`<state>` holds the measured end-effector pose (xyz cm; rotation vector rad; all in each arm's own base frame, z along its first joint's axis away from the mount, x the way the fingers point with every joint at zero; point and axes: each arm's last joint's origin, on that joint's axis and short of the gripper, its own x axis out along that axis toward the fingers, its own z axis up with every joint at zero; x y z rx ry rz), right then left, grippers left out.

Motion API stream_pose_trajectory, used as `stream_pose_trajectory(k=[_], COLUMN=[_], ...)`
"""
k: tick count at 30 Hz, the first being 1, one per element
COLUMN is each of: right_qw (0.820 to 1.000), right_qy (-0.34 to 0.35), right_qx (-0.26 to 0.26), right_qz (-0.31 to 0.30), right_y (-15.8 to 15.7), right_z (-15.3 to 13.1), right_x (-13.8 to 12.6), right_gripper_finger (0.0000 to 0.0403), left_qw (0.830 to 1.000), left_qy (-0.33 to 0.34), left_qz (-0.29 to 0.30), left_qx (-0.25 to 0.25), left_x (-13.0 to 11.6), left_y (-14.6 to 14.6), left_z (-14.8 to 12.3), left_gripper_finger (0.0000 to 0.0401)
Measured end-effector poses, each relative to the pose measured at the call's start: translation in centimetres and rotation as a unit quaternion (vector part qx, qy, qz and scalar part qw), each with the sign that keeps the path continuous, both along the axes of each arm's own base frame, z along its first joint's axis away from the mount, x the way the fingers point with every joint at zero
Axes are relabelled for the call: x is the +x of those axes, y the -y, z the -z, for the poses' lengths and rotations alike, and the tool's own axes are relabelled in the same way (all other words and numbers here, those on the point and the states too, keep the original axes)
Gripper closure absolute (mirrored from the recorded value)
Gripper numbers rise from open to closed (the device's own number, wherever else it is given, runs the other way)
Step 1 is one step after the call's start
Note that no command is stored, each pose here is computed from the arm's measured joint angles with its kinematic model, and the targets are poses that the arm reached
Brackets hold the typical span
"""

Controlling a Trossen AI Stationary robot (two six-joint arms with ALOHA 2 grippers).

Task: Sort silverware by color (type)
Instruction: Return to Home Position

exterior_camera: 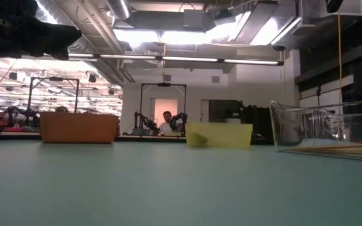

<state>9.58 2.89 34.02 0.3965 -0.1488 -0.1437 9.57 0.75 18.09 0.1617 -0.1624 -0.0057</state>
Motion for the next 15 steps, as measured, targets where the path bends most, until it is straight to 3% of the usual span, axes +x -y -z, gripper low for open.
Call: stream_pose_trajectory(k=[4, 8, 15], right_qw=[0.998, 0.997, 0.995], right_qy=[-0.002, 0.001, 0.002], right_qx=[-0.058, -0.075, -0.098], right_qz=[0.012, -0.011, -0.024], right_y=[0.5, 0.5, -0.3], right_z=[-0.1, 0.0, 3.9], right_x=[-0.9, -1.3, 0.3], right_gripper_finger=[0.0397, 0.0397, 0.0397], left_qw=[1.000, 1.000, 1.000], left_qy=[0.000, 0.000, 0.000], left_qz=[0.000, 0.000, 0.010], left_qx=[0.000, 0.000, 0.000], left_x=[0.0, 0.0, 0.0], left_y=[0.0, 0.0, 0.2], left_z=[0.0, 0.0, 0.0], left_gripper_finger=[0.0328, 0.0328, 0.0328])
